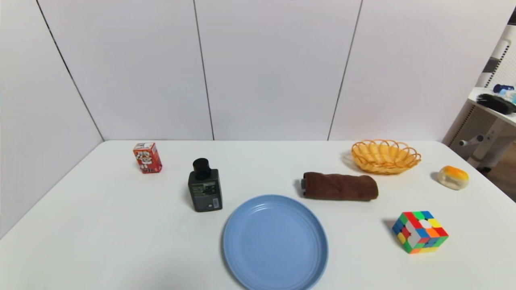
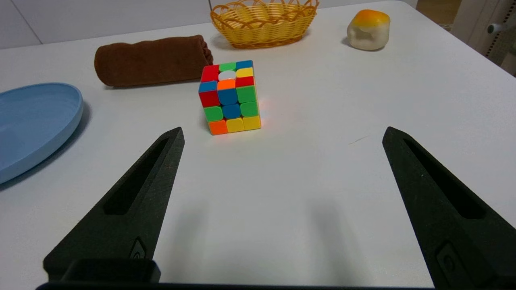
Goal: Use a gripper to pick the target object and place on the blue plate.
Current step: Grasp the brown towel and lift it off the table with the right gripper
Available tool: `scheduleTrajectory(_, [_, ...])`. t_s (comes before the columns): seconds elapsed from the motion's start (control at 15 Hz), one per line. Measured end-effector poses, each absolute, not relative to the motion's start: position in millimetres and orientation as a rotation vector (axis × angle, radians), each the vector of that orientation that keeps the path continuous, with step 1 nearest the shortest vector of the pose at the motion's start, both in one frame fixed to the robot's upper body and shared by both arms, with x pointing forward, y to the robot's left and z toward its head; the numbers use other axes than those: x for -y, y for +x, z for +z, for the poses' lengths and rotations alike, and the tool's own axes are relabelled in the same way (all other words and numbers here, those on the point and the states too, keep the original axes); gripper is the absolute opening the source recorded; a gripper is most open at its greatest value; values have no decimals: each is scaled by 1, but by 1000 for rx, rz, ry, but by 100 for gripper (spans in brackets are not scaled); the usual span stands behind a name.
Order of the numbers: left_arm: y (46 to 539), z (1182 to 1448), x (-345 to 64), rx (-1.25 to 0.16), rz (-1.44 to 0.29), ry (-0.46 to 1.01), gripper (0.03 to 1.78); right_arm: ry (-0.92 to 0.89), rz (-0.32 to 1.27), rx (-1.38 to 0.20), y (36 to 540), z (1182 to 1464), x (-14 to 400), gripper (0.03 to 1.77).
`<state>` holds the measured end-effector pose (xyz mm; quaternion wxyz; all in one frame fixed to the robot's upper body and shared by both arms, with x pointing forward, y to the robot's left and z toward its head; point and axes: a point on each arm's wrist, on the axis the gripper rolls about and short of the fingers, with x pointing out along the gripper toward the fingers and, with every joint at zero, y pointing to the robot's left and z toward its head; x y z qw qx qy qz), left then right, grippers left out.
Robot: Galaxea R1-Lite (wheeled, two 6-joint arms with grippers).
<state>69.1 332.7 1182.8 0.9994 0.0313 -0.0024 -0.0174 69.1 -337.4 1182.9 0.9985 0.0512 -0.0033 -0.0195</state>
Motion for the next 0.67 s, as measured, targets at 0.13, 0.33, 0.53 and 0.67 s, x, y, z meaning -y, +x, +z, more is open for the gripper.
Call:
scheduleTrajectory(0.13, [69,1183,-333,4,-35,62,169,103,-39,6,69,1183,337,170])
scheduleTrajectory(0.33, [69,1183,-333,5,-35,62,169,101,-39,0,69,1182,337,170])
scheduleTrajectory(0.53, [69,1183,-333,5,-35,62,169,93,-41,-49,69,1181,337,170])
scheduleTrajectory(0.67, [69,1183,-333,5,-35,62,169,93,-36,-72,68,1189,337,170])
